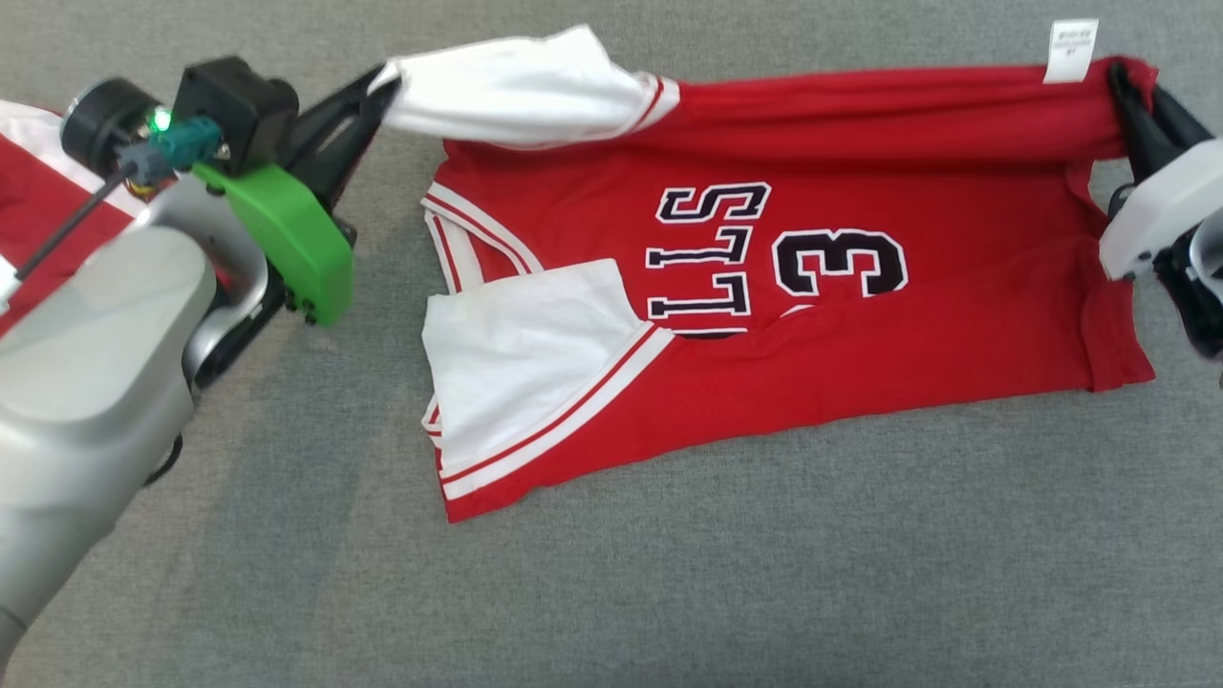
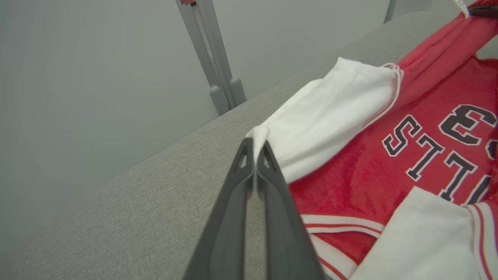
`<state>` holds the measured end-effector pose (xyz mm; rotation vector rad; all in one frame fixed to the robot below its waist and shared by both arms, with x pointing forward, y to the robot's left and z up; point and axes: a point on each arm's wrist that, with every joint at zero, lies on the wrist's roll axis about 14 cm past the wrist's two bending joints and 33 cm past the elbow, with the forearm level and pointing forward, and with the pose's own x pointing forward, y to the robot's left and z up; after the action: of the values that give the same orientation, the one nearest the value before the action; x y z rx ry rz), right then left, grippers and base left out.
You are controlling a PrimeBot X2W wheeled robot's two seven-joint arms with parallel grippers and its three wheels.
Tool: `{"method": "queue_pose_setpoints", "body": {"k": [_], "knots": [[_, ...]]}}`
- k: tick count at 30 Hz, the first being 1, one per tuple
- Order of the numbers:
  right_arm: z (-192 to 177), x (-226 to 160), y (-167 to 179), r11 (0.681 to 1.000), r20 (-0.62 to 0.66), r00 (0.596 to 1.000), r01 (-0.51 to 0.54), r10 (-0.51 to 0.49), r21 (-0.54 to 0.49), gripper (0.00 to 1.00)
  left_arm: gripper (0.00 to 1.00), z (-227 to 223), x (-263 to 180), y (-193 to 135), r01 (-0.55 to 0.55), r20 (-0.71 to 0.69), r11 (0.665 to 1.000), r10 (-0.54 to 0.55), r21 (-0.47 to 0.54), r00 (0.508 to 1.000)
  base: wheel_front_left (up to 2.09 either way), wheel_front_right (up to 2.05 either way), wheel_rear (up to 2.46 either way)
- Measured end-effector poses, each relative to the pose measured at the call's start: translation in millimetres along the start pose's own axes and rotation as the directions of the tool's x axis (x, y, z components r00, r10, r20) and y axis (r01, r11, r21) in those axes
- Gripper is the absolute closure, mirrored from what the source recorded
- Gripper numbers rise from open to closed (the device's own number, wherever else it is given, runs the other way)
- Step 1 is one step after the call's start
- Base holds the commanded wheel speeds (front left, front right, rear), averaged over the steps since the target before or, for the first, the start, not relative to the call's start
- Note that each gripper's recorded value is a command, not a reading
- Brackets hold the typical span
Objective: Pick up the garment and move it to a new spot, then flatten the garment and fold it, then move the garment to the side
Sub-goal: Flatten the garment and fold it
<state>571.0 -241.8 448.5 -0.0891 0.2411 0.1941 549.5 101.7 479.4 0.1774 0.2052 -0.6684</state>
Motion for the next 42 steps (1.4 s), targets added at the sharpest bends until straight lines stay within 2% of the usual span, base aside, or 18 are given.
{"method": "queue_pose_setpoints", "body": {"k": [6, 11, 17, 37, 38, 39, 40, 41, 42], "knots": [[-7, -24, 15, 0.996, -0.036, 0.997, -0.073, 0.071, -0.061, 1.0, 1.0, -13, -37, -18, 0.026, -0.062, 0.999, -0.028, -0.035, 0.998, 0.0, 0.0, 0.0], [-17, -44, 28, 0.993, -0.069, 0.992, -0.112, 0.11, -0.026, 1.0, 1.0, -38, -70, -50, 0.085, -0.169, 0.991, -0.101, -0.1, 0.98, 0.0, 0.0, 0.0], [-31, -67, 29, 0.989, -0.129, 0.983, -0.138, 0.131, -0.046, 1.0, 1.0, -46, -96, -81, 0.126, -0.214, 0.983, -0.152, -0.131, 0.965, 0.0, 0.0, 0.0], [-68, -121, 7, 0.991, -0.319, 0.943, -0.121, 0.096, -0.062, 1.0, 1.0, -70, -117, -136, 0.211, -0.288, 0.957, -0.263, -0.2, 0.921, 0.0, 0.0, 0.0], [-68, -122, 7, 0.991, -0.321, 0.943, -0.118, 0.094, -0.058, 0.75, 1.0, -71, -117, -137, 0.212, -0.293, 0.956, -0.265, -0.202, 0.919, 0.0, 0.0, 0.0], [-69, -123, 7, 0.991, -0.325, 0.941, -0.118, 0.094, -0.057, 0.0, 1.0, -74, -117, -137, 0.21, -0.304, 0.957, -0.264, -0.201, 0.915, 0.0, 0.0, 0.0], [-70, -124, 7, 0.992, -0.326, 0.941, -0.118, 0.094, -0.054, 0.0, 0.94, -77, -118, -137, 0.207, -0.313, 0.958, -0.262, -0.197, 0.913, 0.0, 0.0, 0.0], [-70, -124, 7, 0.991, -0.327, 0.94, -0.119, 0.095, -0.054, 0.0, 0.6, -79, -118, -136, 0.205, -0.318, 0.96, -0.257, -0.19, 0.913, 0.0, 0.0, 0.0], [-70, -124, 7, 0.992, -0.327, 0.94, -0.117, 0.094, -0.052, 0.0, 0.09, -80, -117, -135, 0.197, -0.318, 0.962, -0.249, -0.188, 0.915, 0.0, 0.0, 0.0]]}}
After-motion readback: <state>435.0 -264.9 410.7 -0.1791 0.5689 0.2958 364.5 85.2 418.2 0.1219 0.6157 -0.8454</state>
